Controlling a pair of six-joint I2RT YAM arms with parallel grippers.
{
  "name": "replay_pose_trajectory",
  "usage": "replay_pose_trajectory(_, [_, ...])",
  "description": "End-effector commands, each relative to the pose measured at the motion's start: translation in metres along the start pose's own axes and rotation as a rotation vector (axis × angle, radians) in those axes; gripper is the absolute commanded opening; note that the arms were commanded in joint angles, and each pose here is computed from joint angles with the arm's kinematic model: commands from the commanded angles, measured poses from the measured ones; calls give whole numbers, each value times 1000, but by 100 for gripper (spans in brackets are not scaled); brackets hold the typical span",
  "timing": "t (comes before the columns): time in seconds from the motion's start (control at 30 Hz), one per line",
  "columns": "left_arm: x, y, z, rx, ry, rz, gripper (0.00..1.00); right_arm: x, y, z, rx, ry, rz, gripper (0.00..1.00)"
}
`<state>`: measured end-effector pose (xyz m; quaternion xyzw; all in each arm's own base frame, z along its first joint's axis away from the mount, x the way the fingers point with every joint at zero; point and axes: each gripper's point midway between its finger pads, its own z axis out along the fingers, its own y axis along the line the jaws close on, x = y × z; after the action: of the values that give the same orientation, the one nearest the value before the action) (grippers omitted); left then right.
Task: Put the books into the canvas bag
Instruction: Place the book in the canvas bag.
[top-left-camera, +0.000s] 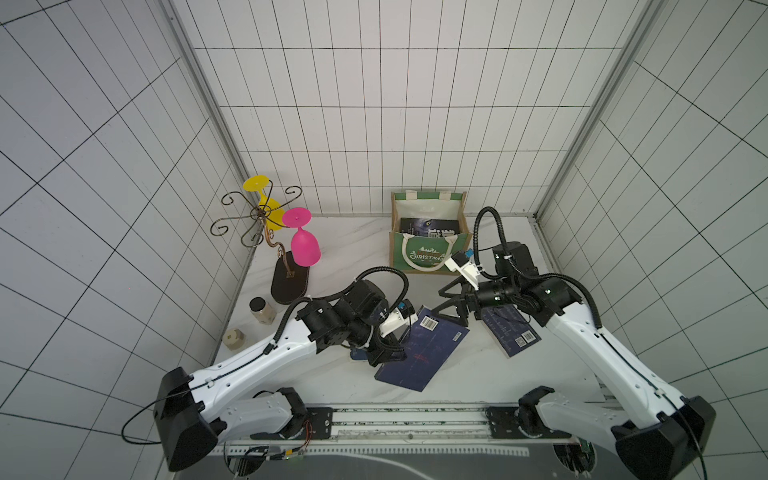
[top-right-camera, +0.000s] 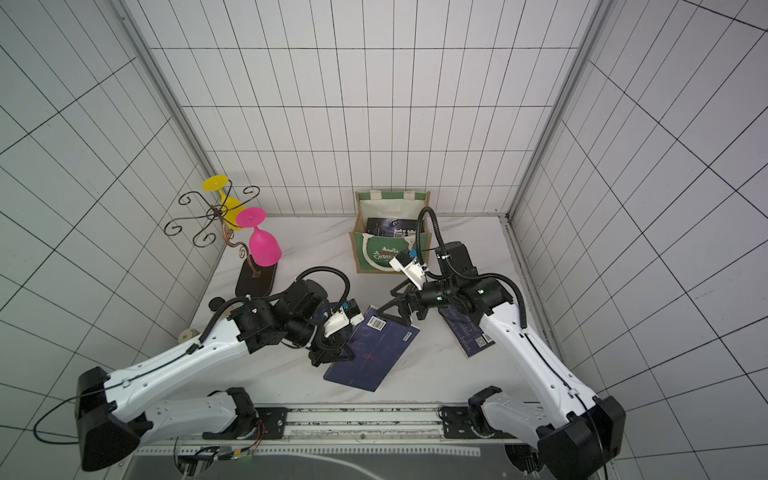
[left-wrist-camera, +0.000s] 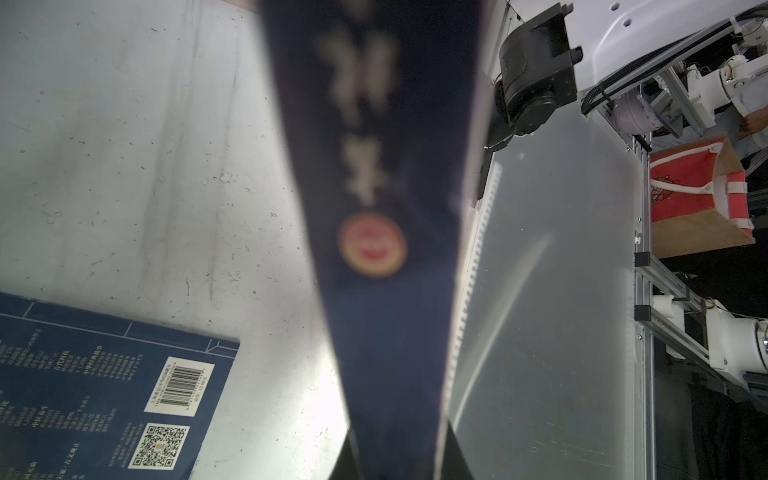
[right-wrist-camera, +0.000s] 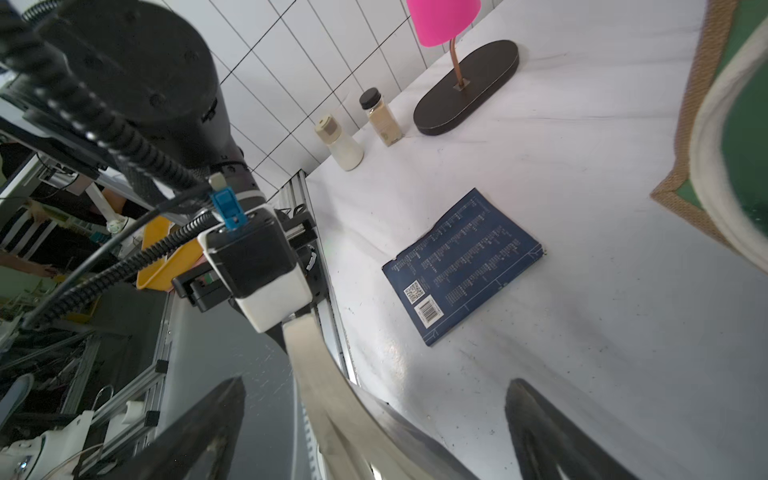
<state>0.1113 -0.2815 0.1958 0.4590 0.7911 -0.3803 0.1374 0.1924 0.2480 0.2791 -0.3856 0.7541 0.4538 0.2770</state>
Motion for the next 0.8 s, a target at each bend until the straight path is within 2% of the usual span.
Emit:
replay_pose_trajectory(0.0, [-27,-18,-18,28,-108,132,0,5,26,-10,-33,-3,-82,97])
replay_pose_trajectory(0.2, [-32,-29,-24,64,-143,160,0,27,26,-1,-20,35,-63,92])
replay_pose_trajectory(0.5, [-38,-46,-37,114,-197,211,0,32,8,7,42,81,-39,90])
replay_pose_trajectory(0.57, [-40,-44,-40,94,-208,208,0,32,10,8,30,83,-41,76])
replay_pose_trajectory(0.73, [-53,-20,-51,-16,-288,140,0,28,20,7,-9,82,-61,12])
replay_pose_trajectory(0.77, [-55,-15,-55,-23,-305,126,0,27,22,7,-18,83,-66,3])
